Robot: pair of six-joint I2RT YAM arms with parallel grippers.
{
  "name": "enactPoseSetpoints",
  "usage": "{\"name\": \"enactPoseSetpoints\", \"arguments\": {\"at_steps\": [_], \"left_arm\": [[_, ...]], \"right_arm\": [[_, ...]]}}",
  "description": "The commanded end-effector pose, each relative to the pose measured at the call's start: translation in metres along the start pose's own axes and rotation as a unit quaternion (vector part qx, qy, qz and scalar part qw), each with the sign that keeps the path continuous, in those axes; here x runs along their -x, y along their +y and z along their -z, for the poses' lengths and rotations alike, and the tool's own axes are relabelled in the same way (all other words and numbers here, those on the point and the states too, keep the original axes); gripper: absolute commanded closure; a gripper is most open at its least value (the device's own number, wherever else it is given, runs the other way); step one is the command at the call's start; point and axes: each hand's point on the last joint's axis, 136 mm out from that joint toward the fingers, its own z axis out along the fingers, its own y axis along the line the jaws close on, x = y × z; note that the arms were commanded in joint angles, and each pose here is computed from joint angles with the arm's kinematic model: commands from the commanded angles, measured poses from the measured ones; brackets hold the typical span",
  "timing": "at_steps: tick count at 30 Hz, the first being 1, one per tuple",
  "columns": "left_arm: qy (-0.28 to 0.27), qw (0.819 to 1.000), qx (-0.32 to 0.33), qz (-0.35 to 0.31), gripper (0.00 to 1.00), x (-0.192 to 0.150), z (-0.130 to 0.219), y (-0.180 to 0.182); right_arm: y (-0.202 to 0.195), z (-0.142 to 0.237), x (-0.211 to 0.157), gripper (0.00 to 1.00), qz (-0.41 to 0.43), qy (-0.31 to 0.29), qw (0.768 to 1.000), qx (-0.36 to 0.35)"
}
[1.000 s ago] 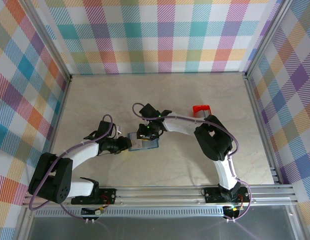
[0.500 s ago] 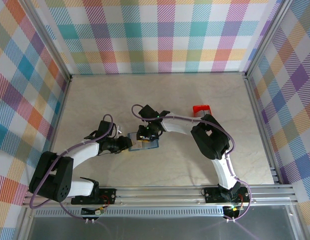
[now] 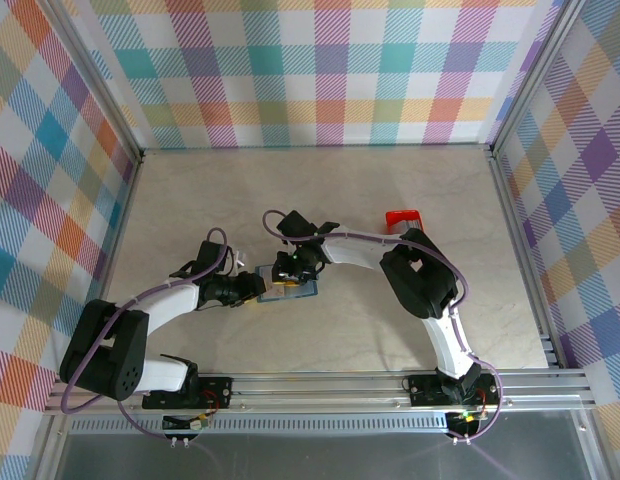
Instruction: Put the credit cards into the card holder
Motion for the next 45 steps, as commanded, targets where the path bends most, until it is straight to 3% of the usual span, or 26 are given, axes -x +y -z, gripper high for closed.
{"name": "enactPoseSetpoints", "arguments": {"at_steps": [1,26,35,40,45], "left_arm": [[0.003,1.000,0.002,0.003,0.67,-0.002,-0.001,0.007],[0.012,1.000,-0.006,0.004,0.67,-0.004,-0.010,0.008],[0.008,1.000,-0.005,0.002,0.67,-0.003,-0.007,0.008],[-0.021,1.000,-0.002,-0.002,0.67,0.005,0.006,0.002],[-0.064,0.998,-0.002,0.007,0.66,0.019,0.027,-0.006]], "right_arm": [[0.009,-0.002,0.001,0.72,0.006,0.002,1.000,0.012],[0.028,-0.005,0.000,0.72,0.045,0.007,0.998,0.033],[0.018,0.003,0.006,0.63,0.060,-0.009,0.998,-0.015],[0.018,0.027,0.015,0.62,0.062,-0.042,0.997,-0.022],[-0.003,0.081,0.026,0.64,0.041,-0.094,0.994,-0.024]]}}
